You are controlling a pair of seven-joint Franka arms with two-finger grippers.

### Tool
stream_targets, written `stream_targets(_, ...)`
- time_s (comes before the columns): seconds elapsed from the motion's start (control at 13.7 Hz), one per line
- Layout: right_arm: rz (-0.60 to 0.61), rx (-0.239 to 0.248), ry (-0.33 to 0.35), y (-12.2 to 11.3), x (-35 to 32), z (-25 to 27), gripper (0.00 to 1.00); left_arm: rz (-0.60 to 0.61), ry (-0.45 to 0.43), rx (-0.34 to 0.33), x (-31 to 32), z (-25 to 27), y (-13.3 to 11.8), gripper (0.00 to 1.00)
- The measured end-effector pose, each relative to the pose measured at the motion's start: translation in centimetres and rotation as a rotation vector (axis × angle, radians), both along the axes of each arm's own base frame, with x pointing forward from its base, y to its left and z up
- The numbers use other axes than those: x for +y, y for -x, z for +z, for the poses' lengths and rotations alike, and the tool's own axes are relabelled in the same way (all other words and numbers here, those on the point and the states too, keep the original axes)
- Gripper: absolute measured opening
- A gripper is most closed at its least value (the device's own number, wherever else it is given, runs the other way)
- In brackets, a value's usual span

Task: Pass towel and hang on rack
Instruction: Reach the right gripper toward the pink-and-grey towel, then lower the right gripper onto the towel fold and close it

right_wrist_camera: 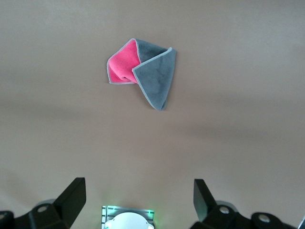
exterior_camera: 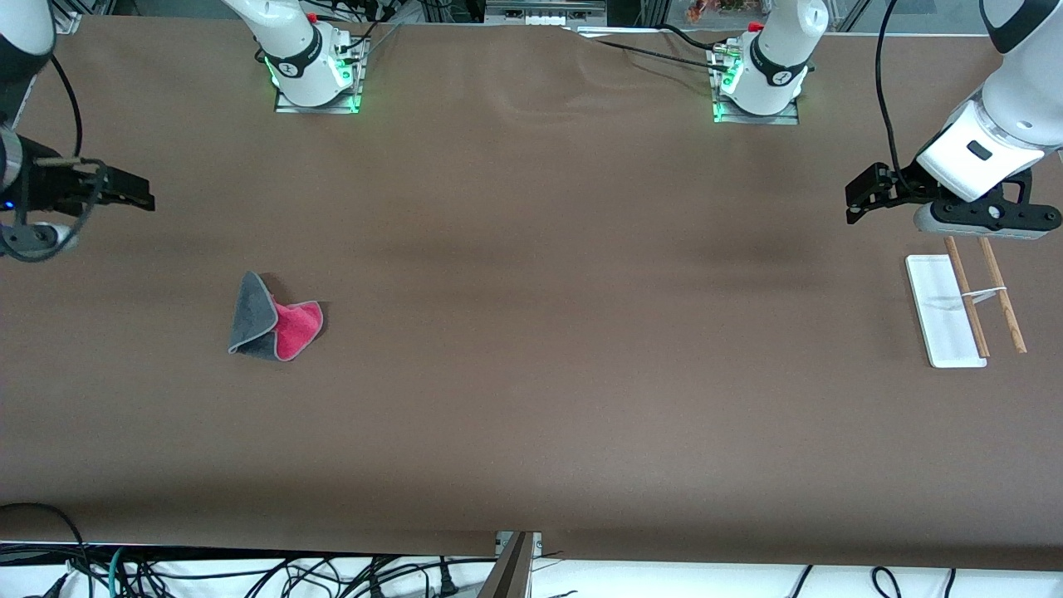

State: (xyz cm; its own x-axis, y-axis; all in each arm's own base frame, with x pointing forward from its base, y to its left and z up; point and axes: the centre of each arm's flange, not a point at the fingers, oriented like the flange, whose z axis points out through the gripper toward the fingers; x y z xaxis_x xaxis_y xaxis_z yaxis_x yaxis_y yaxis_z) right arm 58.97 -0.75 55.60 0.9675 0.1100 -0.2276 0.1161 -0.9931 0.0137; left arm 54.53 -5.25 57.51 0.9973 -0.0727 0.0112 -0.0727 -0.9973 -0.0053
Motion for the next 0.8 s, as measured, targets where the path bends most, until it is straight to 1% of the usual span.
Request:
stream_targets(0.29, 0.011, -0.008, -0.004, -3.1, 0.4, -4.9, 1.00, 0.000, 0.000, 0.002, 0.0, 0.0, 0.0, 1.00)
stream_targets(0.44, 0.019, 0.001, -0.012, -4.4, 0.9, -7.8, 1.00, 0.000, 0.000, 0.003, 0.0, 0.0, 0.0, 1.00)
stream_targets(0.66, 0.017, -0.013, -0.044, -6.8, 1.5, -13.3, 1.00, 0.000, 0.000, 0.004, 0.0, 0.0, 0.0, 1.00)
stream_targets(0.8, 0.026, -0.017, -0.049, -8.0, 2.2, -17.0, 1.00, 0.000, 0.000, 0.004, 0.0, 0.0, 0.0, 1.00)
